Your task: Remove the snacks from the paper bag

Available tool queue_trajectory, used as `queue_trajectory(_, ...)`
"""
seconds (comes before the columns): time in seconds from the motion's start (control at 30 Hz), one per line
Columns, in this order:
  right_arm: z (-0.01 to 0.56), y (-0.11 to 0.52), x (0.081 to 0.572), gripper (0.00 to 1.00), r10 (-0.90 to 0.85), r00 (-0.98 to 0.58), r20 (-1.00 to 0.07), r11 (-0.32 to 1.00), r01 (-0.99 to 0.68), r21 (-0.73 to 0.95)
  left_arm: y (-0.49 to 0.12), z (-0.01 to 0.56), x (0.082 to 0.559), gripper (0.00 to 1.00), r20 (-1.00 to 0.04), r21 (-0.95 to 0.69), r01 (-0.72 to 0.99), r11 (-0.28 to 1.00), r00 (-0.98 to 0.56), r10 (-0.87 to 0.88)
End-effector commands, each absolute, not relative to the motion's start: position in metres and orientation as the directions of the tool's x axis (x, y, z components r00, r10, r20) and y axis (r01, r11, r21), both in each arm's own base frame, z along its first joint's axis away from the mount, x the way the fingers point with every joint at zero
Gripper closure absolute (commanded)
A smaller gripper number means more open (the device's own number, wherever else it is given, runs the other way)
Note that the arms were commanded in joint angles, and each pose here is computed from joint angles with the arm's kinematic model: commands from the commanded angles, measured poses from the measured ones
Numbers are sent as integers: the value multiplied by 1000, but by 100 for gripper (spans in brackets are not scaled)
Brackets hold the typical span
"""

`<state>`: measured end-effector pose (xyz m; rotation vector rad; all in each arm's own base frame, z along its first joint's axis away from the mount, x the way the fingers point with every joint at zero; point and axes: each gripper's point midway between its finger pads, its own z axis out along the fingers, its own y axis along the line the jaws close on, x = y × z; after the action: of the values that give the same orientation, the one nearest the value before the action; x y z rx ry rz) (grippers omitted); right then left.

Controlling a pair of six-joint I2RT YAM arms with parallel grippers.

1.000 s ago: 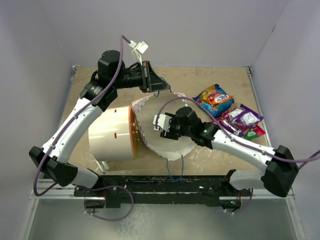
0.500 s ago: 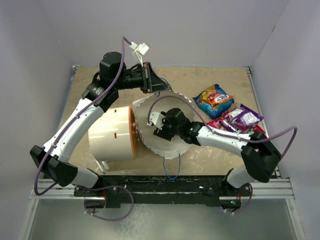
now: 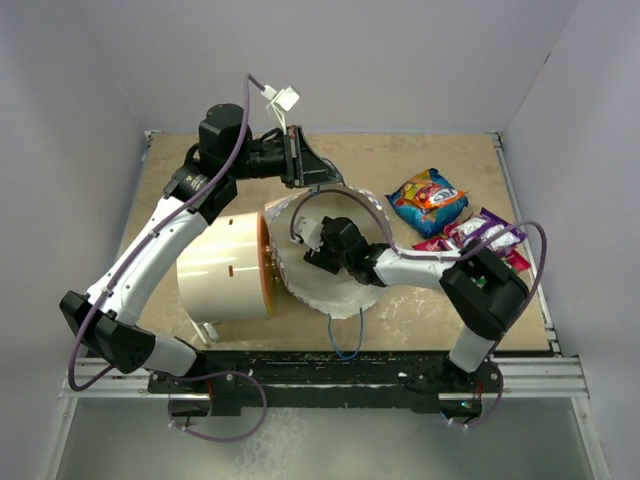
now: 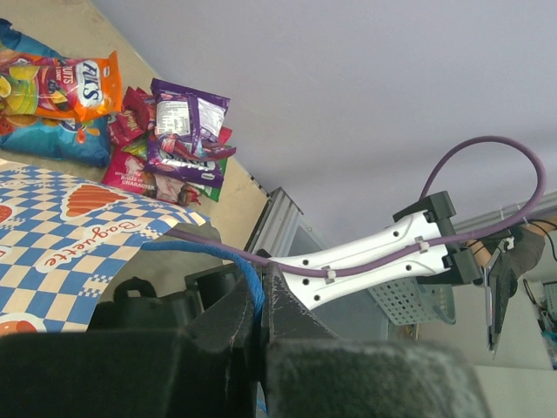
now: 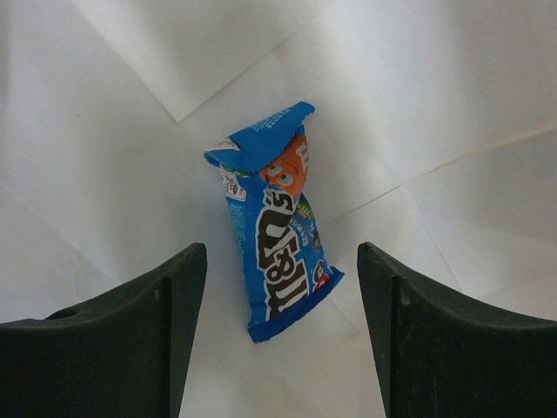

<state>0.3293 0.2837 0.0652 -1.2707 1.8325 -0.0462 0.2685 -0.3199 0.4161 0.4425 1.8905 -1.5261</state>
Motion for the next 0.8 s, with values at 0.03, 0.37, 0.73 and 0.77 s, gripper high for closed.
queue_trajectory(0.03,75,305,356,29,-726,-71,-684,526,-698,-486,-315,441,252,100,-710,-703,679,211,-688,-153)
queue_trajectory(0.37,59,310,355,64,-743,-81,-664,500,-727,-470,-309,436,252,100,-696,-715,652,252,-698,-169)
queue_trajectory(0.73,122,304,334,96,-695,-9,-719,485,-744,-460,-303,427,262,100,-669,-735,593,330,-712,-212)
queue_trajectory(0.77,130,302,330,96,-682,-3,-732,489,-745,-453,-303,426,264,100,-666,-737,588,333,-714,-214)
